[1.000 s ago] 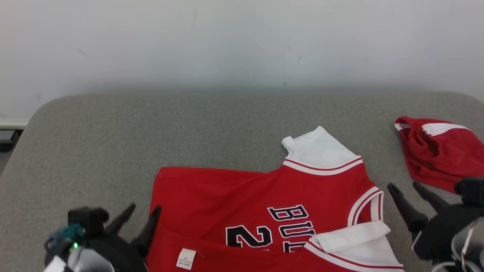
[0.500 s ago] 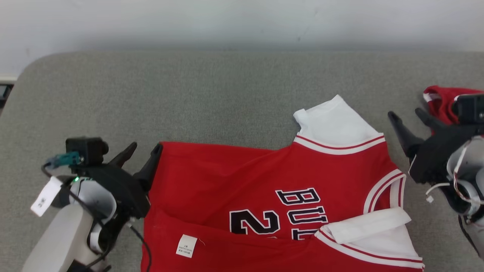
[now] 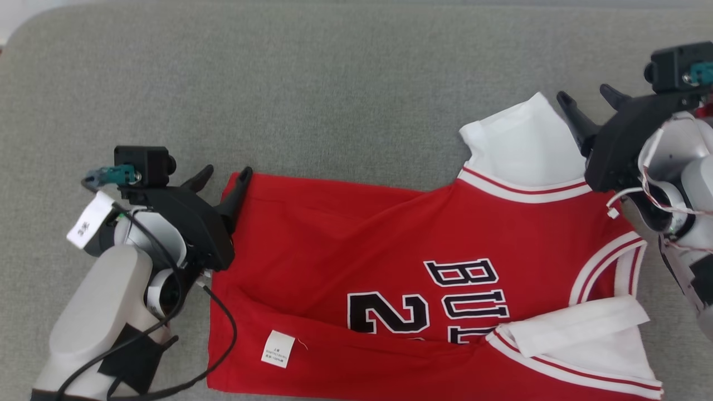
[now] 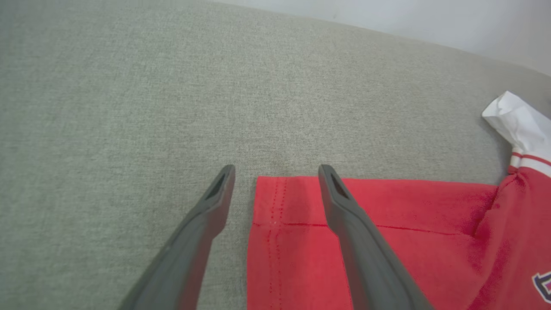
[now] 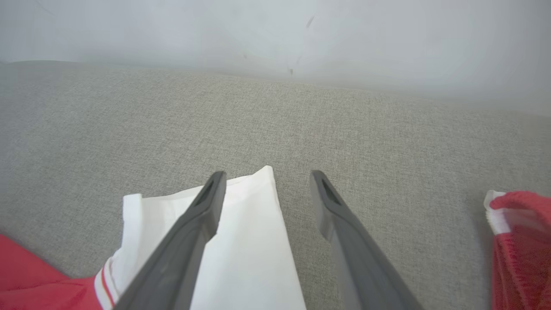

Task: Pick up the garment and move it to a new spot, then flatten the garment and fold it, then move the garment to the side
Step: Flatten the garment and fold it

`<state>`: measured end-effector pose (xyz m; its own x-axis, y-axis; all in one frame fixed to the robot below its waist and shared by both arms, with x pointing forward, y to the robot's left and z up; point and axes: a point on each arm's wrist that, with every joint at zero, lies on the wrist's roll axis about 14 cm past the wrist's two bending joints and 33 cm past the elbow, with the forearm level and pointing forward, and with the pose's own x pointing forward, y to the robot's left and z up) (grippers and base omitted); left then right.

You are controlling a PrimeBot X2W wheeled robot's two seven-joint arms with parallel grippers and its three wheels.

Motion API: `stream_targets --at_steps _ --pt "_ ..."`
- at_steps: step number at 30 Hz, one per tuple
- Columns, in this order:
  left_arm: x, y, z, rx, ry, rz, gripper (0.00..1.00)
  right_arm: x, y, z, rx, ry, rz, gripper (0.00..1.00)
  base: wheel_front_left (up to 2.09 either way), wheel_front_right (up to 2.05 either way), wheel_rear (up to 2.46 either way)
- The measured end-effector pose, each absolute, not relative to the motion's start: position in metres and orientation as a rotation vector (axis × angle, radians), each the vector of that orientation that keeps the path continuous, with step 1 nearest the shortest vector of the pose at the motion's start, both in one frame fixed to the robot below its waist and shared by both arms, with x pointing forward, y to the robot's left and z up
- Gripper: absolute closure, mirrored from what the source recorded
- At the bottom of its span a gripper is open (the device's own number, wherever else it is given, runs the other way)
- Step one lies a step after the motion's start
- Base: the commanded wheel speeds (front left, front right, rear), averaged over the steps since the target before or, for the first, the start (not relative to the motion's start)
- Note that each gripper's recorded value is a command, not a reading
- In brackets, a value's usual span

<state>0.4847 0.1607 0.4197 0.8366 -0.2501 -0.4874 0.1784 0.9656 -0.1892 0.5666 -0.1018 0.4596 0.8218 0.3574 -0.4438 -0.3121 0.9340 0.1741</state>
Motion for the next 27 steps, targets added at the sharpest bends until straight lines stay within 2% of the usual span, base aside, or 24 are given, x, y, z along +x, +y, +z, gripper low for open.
stream_targets --at_steps 6,19,20,21,22,23,27 --pt "0.485 0.165 0.390 -0.136 0.638 -0.206 0.00 0.578 -0.091 0.430 0.056 0.558 0.375 0.00 0.00 0.00 0.00" --pt "0.489 0.162 0.373 -0.153 0.697 -0.215 0.00 0.584 -0.079 0.385 0.004 0.674 0.390 0.00 0.00 0.00 0.00" --pt "0.489 0.163 0.371 -0.155 0.701 -0.214 0.40 0.586 -0.079 0.384 -0.004 0.676 0.389 0.02 0.00 0.00 0.00" --pt "0.489 0.163 0.371 -0.155 0.703 -0.212 0.58 0.587 -0.078 0.384 -0.006 0.677 0.391 0.54 0.00 0.00 0.00" --pt "0.489 0.164 0.370 -0.161 0.705 -0.207 0.69 0.588 -0.076 0.382 -0.008 0.678 0.397 0.78 0.00 0.00 0.00" --pt "0.489 0.166 0.369 -0.173 0.708 -0.200 1.00 0.589 -0.075 0.382 -0.007 0.673 0.401 1.00 0.00 0.00 0.00" --pt "0.490 0.162 0.368 -0.193 0.705 -0.206 1.00 0.590 -0.069 0.380 -0.007 0.668 0.417 1.00 0.00 0.00 0.00"
